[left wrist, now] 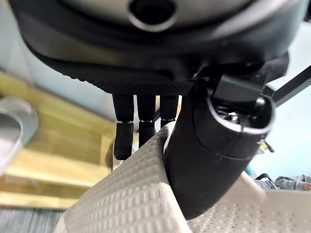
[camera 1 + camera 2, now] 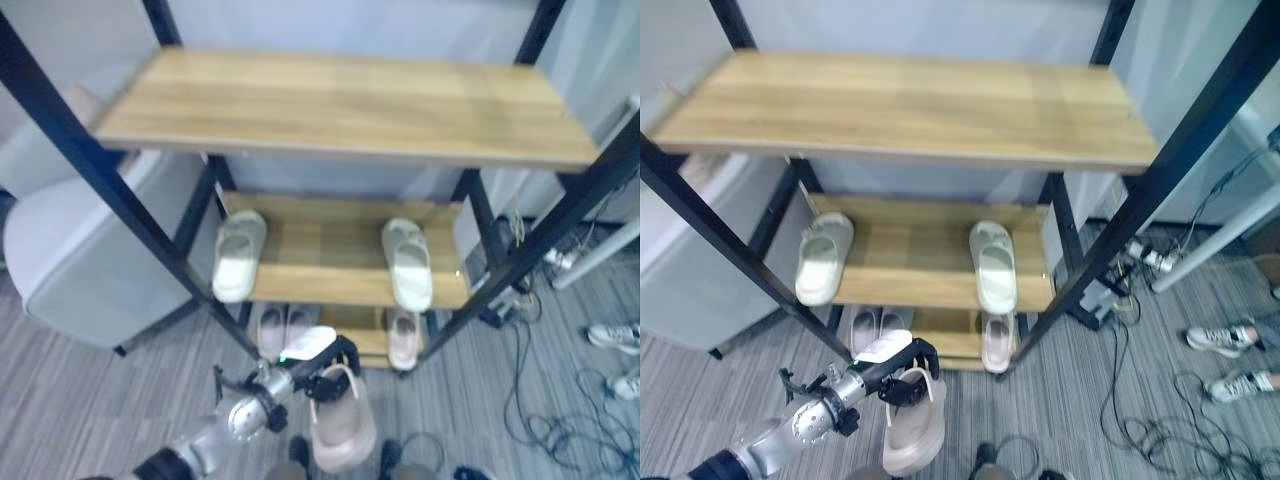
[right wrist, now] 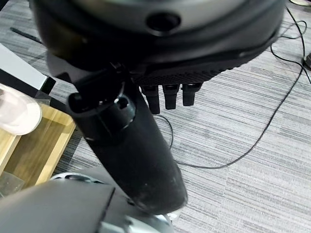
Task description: Arrange the slippers neatly on the shoe rack.
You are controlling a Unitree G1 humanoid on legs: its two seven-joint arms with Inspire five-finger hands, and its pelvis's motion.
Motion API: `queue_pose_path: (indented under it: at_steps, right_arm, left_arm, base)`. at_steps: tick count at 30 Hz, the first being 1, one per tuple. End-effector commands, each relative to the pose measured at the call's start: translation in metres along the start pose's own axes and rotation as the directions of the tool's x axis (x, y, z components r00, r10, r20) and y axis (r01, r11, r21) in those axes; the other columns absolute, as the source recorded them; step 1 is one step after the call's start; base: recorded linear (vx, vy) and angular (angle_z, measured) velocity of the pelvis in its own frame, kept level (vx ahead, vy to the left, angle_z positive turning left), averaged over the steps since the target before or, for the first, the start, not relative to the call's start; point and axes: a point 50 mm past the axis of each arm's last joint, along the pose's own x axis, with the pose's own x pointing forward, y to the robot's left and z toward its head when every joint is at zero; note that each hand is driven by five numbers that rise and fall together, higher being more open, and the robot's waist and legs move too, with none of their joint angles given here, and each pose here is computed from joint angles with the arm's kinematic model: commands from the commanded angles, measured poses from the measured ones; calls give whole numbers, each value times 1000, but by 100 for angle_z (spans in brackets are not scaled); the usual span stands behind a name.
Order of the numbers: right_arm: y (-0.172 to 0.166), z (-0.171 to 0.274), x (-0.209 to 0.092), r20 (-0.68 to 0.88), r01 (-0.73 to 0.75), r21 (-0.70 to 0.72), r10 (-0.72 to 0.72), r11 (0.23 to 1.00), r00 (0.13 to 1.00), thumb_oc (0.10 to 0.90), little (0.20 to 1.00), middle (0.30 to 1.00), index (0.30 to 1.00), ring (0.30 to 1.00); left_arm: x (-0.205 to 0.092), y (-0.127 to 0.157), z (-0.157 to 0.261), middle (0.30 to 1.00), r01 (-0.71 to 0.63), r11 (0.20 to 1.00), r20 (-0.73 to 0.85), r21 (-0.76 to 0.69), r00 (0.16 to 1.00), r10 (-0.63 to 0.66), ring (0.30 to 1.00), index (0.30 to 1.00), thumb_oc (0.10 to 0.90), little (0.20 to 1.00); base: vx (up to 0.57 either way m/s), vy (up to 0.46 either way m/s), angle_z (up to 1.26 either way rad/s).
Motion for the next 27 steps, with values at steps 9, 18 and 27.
queue_pose_path:
  at_steps: [9, 18, 27]
  right_arm:
    - [-35, 105, -4, 429, 122, 50, -131, 991, 894, 800, 900, 900, 900, 900]
    - [-48, 172, -24, 650, 230, 37, -198, 972, 733, 800, 900, 900, 900, 900]
    - [-62, 193, -30, 688, 292, 83, -267, 953, 675, 800, 900, 900, 900, 900]
  left_arm:
    - [33, 58, 57, 300, -349, 936, 313, 43, 895, 319, 300, 300, 400, 300]
    - [42, 97, 78, 300, -605, 780, 444, 160, 750, 490, 300, 300, 400, 300]
    - [46, 150, 108, 300, -826, 544, 562, 146, 522, 642, 300, 300, 400, 300]
  base:
    - [-107, -24, 0]
    - [-43, -1, -2]
    - [-29, 3, -5]
